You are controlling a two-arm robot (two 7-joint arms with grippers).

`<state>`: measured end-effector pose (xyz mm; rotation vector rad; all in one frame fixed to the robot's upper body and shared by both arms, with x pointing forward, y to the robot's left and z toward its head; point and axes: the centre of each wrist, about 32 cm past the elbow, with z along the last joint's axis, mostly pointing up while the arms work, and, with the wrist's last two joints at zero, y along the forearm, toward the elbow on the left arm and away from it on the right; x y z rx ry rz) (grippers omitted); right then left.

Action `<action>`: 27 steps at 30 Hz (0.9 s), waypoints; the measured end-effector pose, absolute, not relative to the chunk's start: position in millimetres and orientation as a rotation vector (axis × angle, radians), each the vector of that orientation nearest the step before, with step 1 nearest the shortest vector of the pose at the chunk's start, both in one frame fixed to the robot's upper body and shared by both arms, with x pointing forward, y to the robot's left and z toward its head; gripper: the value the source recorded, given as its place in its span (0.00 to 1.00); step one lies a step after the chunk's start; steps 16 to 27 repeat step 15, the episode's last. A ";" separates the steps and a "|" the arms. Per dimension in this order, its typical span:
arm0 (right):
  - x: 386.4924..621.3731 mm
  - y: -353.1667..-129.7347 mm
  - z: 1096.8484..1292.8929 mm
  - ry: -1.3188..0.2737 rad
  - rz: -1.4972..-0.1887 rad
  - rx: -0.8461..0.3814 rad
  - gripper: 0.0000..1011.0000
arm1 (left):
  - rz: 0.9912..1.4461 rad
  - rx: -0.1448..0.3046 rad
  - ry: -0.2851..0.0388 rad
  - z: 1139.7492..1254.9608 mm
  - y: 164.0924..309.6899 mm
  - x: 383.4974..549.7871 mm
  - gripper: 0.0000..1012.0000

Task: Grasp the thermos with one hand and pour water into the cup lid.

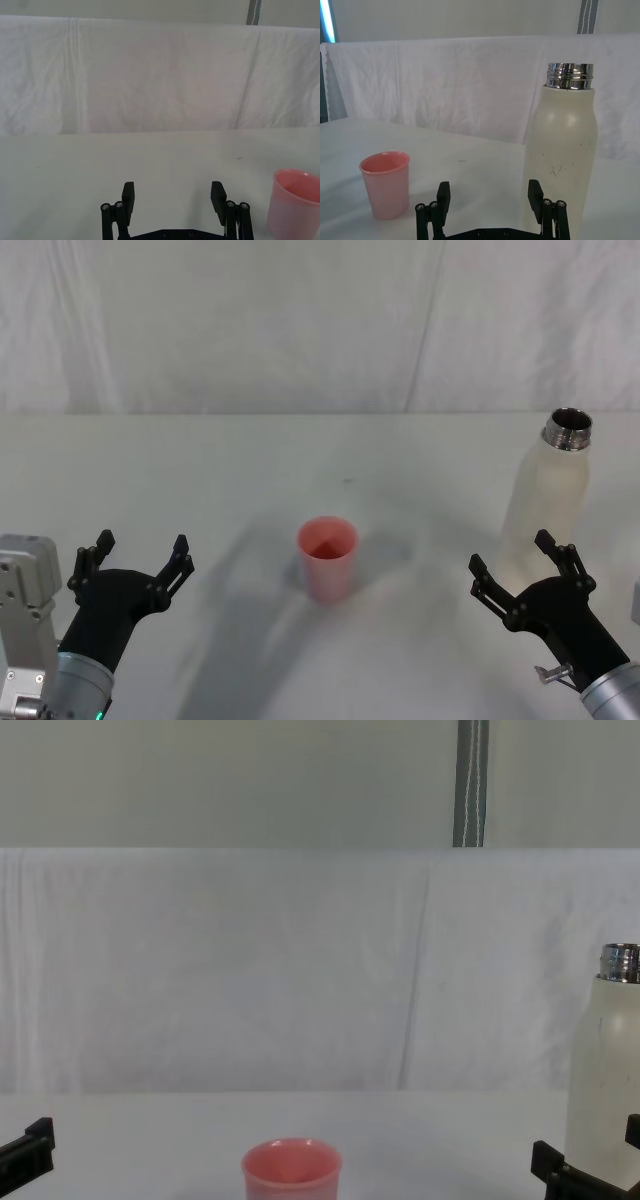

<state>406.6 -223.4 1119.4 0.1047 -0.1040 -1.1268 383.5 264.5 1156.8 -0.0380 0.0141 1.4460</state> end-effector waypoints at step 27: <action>406.6 -223.4 1119.4 -0.104 -1.126 0.105 0.99 | 1.446 -0.038 0.014 1156.8 264.5 383.5 0.99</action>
